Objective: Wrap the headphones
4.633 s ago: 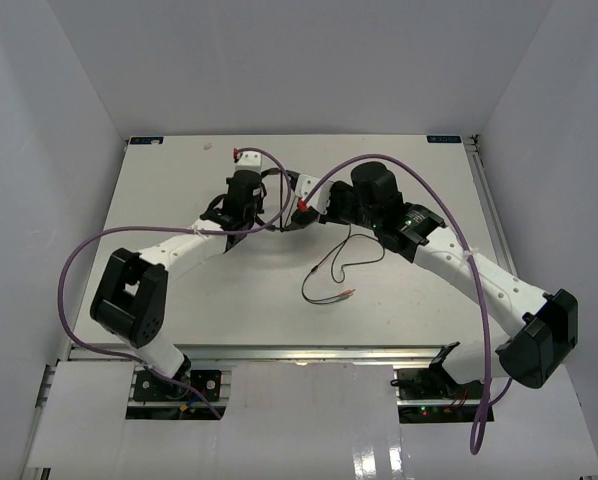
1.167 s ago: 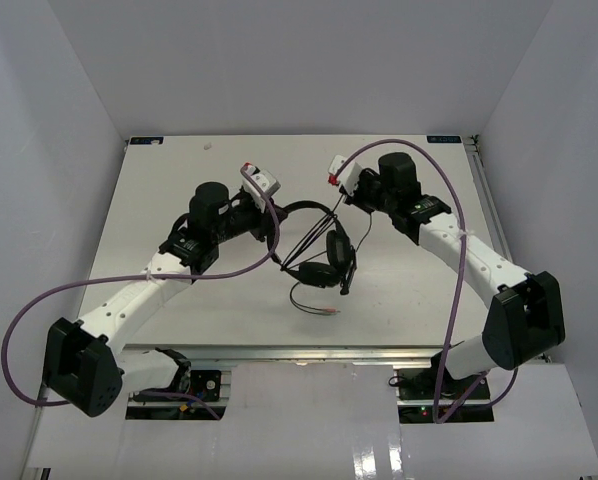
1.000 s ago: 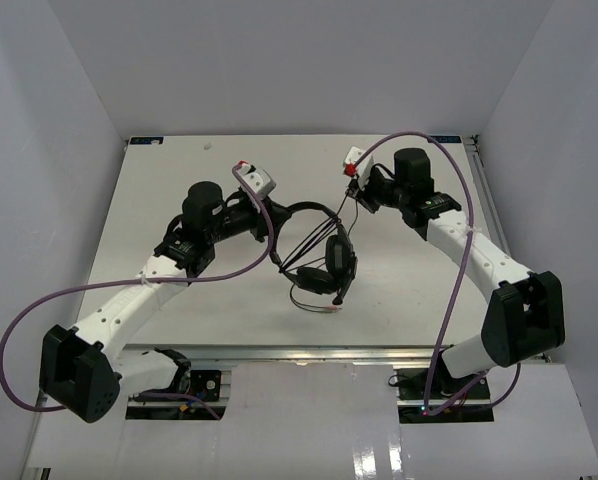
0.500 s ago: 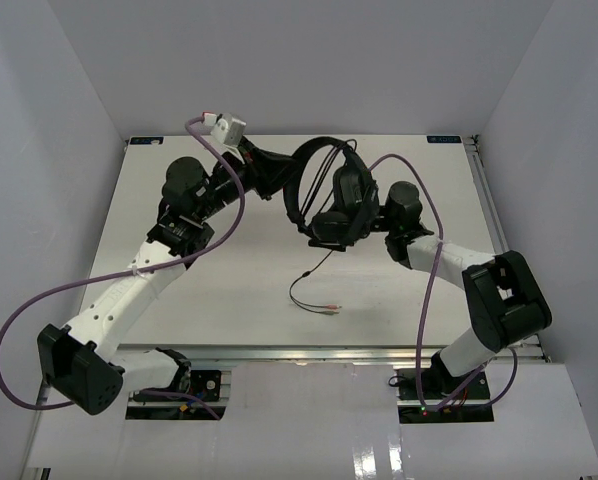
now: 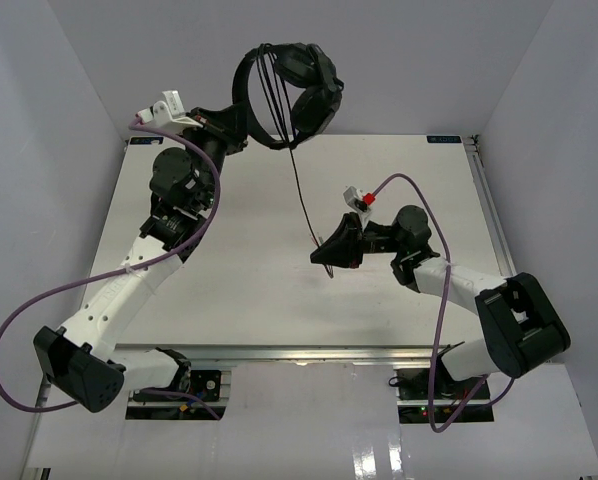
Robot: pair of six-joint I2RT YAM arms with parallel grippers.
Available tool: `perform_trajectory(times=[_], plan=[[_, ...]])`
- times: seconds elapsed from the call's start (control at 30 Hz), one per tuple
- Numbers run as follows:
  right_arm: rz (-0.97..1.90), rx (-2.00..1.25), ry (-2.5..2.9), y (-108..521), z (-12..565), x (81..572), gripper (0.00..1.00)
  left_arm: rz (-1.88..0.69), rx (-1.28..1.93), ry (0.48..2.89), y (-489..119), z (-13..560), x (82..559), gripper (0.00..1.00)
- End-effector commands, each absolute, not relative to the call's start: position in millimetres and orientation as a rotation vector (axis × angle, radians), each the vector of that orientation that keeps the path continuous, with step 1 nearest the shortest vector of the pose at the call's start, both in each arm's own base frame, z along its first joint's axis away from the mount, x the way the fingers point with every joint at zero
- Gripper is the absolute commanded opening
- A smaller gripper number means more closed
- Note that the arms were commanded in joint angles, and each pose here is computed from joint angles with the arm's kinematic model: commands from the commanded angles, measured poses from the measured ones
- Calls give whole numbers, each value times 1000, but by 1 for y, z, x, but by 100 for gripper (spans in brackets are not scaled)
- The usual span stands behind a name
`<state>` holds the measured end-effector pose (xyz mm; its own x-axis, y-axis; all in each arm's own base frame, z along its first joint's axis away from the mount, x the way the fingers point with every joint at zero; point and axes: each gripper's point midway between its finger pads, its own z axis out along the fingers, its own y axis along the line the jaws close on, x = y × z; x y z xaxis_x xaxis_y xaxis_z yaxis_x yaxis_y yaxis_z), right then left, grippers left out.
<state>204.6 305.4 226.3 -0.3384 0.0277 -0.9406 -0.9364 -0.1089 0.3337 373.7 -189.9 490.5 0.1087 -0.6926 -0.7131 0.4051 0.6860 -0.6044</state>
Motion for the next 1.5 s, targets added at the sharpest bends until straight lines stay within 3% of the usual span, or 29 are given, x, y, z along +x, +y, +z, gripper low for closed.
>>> perform_trajectory(times=[0.0,0.47,0.87,1.03,1.17,1.33,1.47], plan=[[1513,-1123,1274,308,241,198,12,-771,-499,1093,-153,523,377,0],[1464,-1177,1284,305,232,190,8,-436,-572,1117,-116,489,403,0],[1418,-1216,1298,304,233,191,8,-161,-429,1319,-119,410,442,0],[1107,-1288,1358,301,250,229,8,36,-163,1593,-137,306,461,0],[726,-1309,1335,284,292,271,8,16,168,1796,-163,220,439,0],[344,-1292,1320,257,319,318,8,-122,520,1846,-193,176,392,0],[170,-1272,1325,247,315,348,8,-349,726,1799,-224,179,355,0]])
